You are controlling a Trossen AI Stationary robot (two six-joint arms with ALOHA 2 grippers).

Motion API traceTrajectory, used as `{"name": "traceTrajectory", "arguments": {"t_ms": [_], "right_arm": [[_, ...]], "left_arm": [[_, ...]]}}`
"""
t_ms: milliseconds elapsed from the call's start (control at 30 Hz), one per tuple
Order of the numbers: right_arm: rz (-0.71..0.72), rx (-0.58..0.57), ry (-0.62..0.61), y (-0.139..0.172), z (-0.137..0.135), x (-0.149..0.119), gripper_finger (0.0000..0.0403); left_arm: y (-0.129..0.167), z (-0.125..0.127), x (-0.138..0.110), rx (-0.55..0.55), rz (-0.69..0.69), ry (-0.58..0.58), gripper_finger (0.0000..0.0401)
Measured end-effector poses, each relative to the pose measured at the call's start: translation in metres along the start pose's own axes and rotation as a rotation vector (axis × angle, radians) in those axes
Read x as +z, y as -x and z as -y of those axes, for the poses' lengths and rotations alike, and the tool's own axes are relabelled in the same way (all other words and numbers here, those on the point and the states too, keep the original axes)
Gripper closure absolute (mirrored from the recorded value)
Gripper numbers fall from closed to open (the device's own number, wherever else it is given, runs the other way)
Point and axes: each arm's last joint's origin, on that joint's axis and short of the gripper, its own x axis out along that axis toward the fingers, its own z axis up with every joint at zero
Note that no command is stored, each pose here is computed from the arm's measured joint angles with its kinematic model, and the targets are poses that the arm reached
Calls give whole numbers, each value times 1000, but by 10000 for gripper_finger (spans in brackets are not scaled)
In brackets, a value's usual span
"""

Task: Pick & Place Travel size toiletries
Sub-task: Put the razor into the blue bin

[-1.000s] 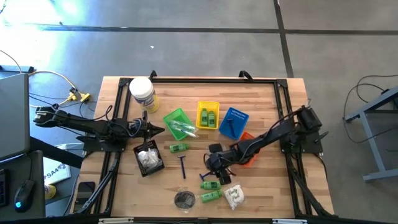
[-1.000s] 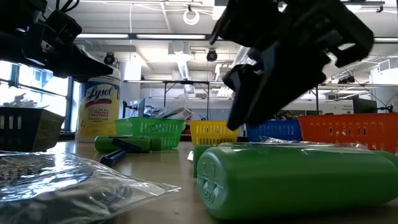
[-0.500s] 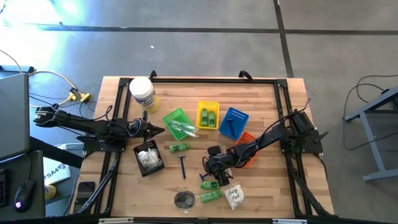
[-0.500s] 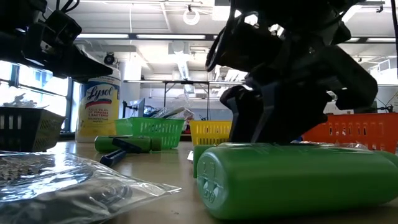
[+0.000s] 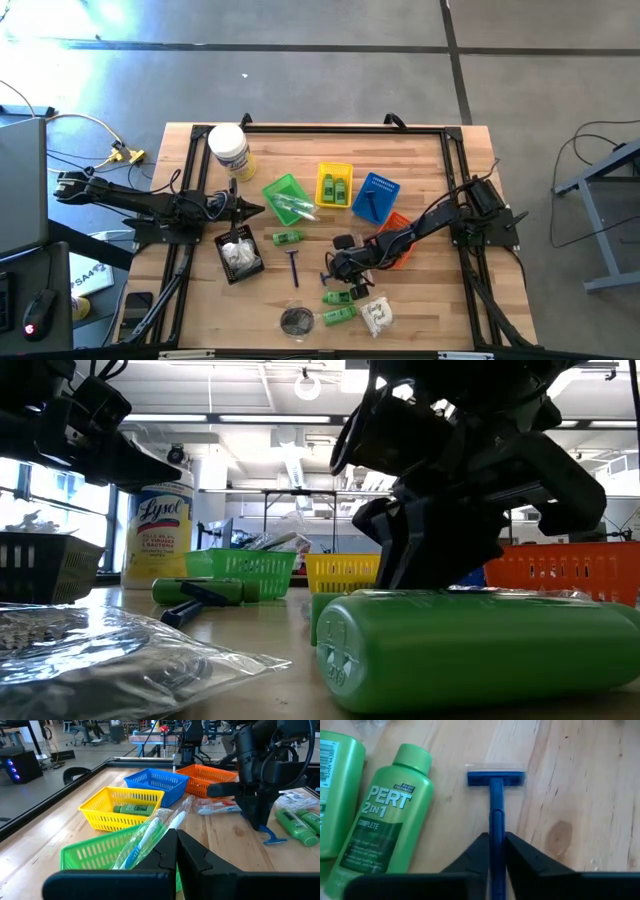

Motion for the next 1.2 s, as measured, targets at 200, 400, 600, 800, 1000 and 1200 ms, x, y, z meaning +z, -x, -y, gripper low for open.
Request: {"name": "traceTrajectory", "arguments": {"t_ms": [200, 400, 600, 800, 1000, 1200], "right_arm": [[29, 10, 15, 2, -1, 3, 362], [132, 8, 23, 35, -2, 22, 374], [324, 19, 75, 87, -3, 46, 370], [467, -33, 79, 155, -2, 56, 374], [646, -127, 67, 225, 3, 40, 371], [863, -159, 1, 256, 13, -16, 373]], "left_arm": [[0, 0, 0, 0, -2, 0, 401], [0, 0, -2, 1, -22, -6, 401], [0, 0, -3, 2, -26, -7, 401], [0, 0, -3, 3, -33, -9, 401], [0, 0, -4, 4, -36, -10, 401], [0, 0, -3, 6, -35, -10, 401]]}}
